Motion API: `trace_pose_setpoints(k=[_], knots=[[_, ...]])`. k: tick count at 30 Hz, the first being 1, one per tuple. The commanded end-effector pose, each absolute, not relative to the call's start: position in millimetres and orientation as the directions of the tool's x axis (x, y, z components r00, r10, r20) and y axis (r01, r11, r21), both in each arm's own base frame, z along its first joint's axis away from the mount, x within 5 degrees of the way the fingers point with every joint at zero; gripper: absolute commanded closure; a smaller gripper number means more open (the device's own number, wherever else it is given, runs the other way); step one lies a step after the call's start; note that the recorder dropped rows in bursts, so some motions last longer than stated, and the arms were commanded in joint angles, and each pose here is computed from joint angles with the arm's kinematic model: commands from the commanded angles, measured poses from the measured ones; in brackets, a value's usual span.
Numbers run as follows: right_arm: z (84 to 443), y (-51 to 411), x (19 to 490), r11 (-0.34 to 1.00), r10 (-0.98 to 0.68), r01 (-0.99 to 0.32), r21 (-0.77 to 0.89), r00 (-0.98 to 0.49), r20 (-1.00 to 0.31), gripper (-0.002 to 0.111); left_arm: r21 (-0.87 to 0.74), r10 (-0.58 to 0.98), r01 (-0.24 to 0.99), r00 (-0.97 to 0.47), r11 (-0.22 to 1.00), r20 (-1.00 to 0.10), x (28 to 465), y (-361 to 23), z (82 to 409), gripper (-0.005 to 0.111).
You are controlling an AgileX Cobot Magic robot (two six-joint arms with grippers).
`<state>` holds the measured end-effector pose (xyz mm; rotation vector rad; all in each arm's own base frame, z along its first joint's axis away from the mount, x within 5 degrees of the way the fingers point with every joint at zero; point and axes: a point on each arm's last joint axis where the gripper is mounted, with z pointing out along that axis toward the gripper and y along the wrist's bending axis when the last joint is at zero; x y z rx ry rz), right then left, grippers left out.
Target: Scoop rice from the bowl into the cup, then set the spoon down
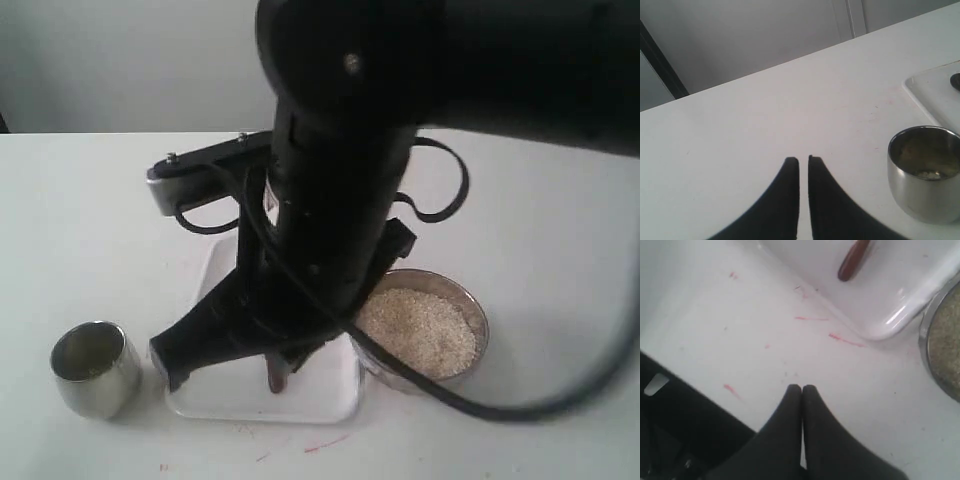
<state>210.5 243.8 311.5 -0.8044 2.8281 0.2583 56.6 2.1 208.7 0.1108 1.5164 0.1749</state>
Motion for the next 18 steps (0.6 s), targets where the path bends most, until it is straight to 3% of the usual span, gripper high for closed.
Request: trace_pose_setpoints(k=[1, 7, 18], knots=[[344.1, 223.1, 163.8, 0.778, -0.551, -0.612, 0.141, -0.773, -0.314, 0.108, 0.169, 0.171, -0.044, 0.059, 0.985, -0.984, 56.3, 1.9, 211.2, 0.092], [363.6, 196.5, 121.2, 0.730, -0.566, -0.661, 0.174, -0.728, -0.388, 0.108, 0.169, 0.171, -0.044, 0.059, 0.985, -0.984, 56.3, 1.9, 211.2, 0.092], [366.9, 161.3, 97.0, 0.717, -0.554, -0.673, 0.184, -0.709, -0.437, 0.108, 0.169, 0.171, -0.044, 0.059, 0.985, -0.984, 56.3, 1.9, 211.2, 0.092]])
